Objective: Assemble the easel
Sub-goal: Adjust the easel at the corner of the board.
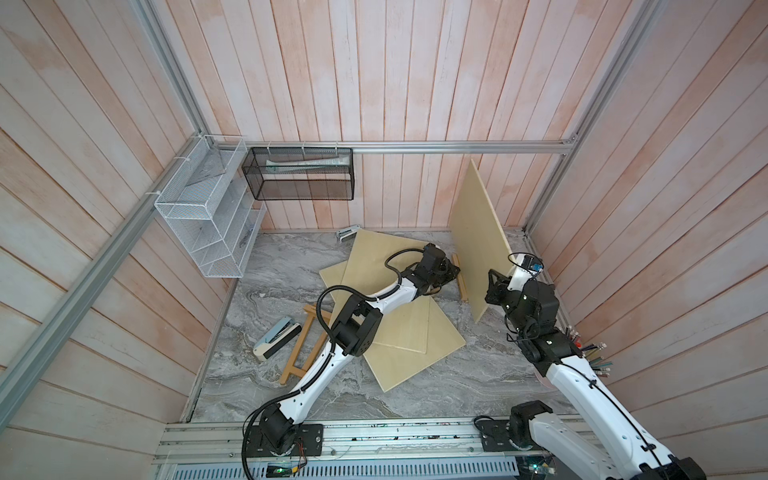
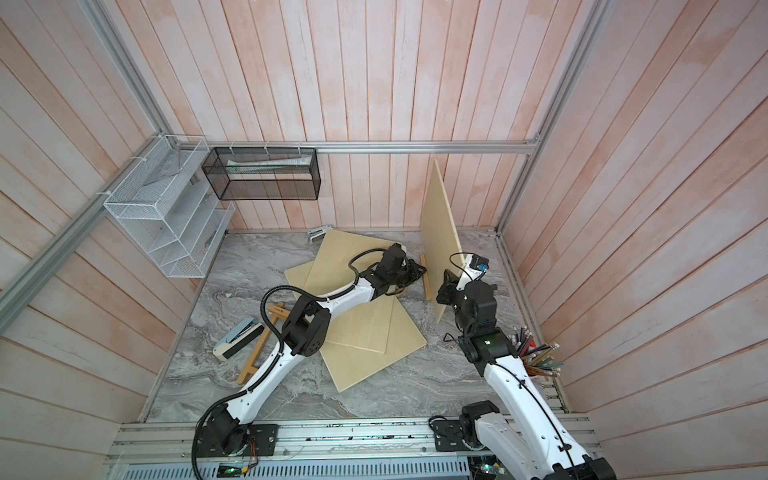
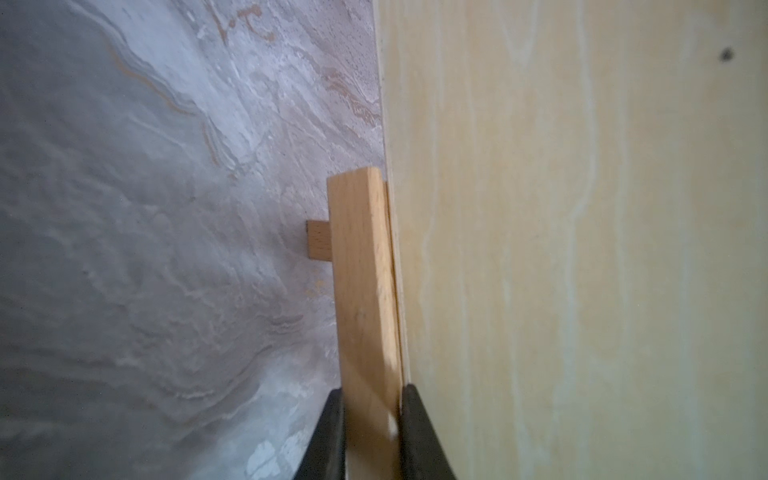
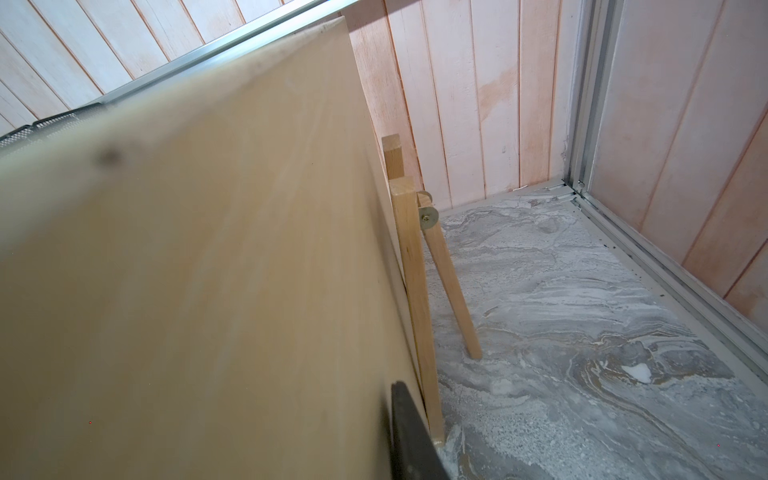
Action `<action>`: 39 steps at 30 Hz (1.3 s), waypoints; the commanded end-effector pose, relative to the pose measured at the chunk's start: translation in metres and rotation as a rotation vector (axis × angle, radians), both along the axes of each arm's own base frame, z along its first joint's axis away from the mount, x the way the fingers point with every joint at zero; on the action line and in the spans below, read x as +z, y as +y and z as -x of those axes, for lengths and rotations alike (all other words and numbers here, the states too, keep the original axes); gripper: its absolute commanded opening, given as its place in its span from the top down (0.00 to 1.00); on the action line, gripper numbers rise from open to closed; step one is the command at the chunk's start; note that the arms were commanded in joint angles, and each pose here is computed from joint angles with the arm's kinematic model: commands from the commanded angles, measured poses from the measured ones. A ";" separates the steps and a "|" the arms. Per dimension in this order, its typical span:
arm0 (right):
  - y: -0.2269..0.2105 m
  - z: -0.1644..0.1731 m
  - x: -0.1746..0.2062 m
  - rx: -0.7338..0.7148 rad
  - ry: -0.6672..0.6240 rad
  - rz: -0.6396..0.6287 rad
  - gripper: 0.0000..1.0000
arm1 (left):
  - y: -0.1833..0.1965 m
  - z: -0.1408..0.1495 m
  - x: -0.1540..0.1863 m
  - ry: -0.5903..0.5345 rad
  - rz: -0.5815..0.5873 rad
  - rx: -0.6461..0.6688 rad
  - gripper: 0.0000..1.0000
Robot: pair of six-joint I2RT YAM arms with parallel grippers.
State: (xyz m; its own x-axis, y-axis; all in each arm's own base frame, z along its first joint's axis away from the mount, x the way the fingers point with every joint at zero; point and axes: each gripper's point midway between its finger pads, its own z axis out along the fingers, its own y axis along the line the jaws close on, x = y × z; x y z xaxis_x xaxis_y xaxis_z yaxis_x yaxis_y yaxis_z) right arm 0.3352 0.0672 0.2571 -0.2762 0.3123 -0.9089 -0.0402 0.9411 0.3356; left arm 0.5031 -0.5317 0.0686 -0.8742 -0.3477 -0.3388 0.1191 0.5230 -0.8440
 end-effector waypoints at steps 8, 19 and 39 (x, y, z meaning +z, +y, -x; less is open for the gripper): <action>0.011 0.044 -0.120 0.113 0.496 -0.016 1.00 | 0.038 0.009 -0.003 -0.125 -0.379 0.059 1.00; 0.002 0.037 -0.122 0.077 0.538 -0.050 1.00 | 0.053 0.000 0.041 -0.174 -0.414 0.081 1.00; -0.006 0.047 -0.131 0.059 0.574 -0.010 1.00 | 0.047 0.008 0.075 -0.200 -0.310 0.000 1.00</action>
State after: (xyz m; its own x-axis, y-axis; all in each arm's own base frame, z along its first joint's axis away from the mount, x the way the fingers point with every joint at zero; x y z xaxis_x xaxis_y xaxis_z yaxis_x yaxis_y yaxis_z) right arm 0.3480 0.0639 0.2563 -0.3499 0.3739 -0.8589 -0.0545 0.9072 0.4171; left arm 0.4979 -0.4817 0.1106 -0.8001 -0.2076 -0.5627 0.2138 0.7779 -0.5910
